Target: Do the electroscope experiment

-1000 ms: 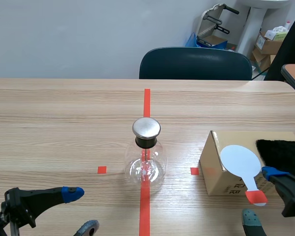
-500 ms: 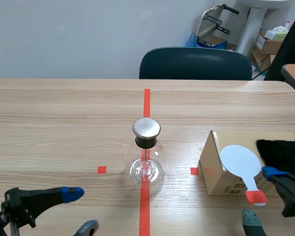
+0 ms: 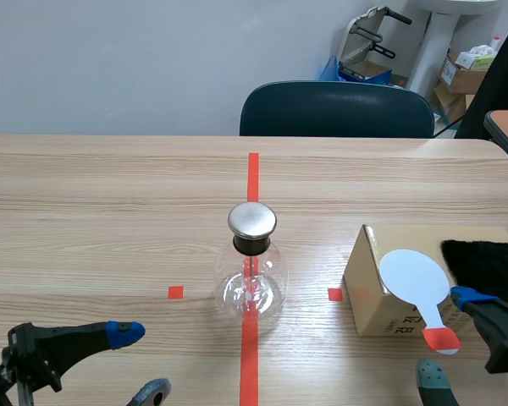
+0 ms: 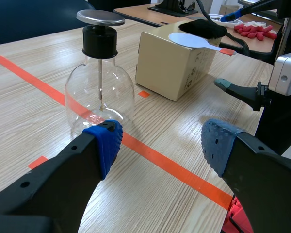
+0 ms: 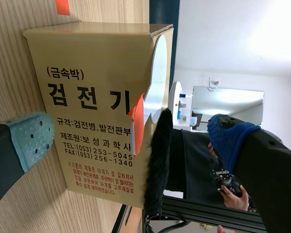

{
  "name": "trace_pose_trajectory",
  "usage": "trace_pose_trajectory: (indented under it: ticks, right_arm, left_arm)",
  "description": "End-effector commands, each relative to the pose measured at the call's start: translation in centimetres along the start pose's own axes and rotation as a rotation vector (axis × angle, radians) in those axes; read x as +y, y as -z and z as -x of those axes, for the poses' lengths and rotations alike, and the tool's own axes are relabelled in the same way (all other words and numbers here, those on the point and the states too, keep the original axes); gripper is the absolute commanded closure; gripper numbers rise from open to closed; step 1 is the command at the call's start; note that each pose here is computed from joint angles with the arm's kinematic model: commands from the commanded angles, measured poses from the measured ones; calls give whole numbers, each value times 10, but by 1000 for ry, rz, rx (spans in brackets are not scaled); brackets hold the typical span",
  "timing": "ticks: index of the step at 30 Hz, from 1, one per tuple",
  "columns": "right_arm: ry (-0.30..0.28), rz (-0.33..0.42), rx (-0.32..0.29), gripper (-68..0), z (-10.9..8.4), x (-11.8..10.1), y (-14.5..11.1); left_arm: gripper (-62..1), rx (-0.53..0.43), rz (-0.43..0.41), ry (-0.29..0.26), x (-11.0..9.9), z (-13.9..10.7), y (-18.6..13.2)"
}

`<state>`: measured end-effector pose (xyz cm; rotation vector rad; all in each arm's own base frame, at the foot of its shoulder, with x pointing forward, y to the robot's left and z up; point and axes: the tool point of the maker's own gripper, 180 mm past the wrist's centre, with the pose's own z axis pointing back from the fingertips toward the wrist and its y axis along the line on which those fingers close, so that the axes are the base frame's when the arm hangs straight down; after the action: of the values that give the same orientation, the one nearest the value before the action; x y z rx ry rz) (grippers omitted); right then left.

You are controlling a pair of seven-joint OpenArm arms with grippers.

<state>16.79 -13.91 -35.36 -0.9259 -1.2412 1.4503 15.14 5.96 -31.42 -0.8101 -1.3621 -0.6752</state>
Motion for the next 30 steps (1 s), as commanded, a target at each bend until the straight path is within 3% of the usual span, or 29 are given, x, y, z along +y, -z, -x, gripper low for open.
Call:
trace_pose_trajectory:
  ticks: [1,11,18,21,30]
  right_arm:
    - [-14,78,2,-679,1,-16,4]
    - [-12,78,3,-679,1,-17,4]
    - [24,88,23,-679,5,-19,4]
    - [67,92,38,-679,8,-20,0]
    - [204,75,-27,-679,-4,-36,-36]
  left_arm:
    - [-377,-28,5,-6,-2,-6,3]
    - [-377,-28,6,-6,-2,-6,3]
    - [-377,-27,6,-6,-2,-6,3]
    - [-377,-27,6,-6,-2,-6,3]
    - [-377,-30,-4,7,3,-8,3]
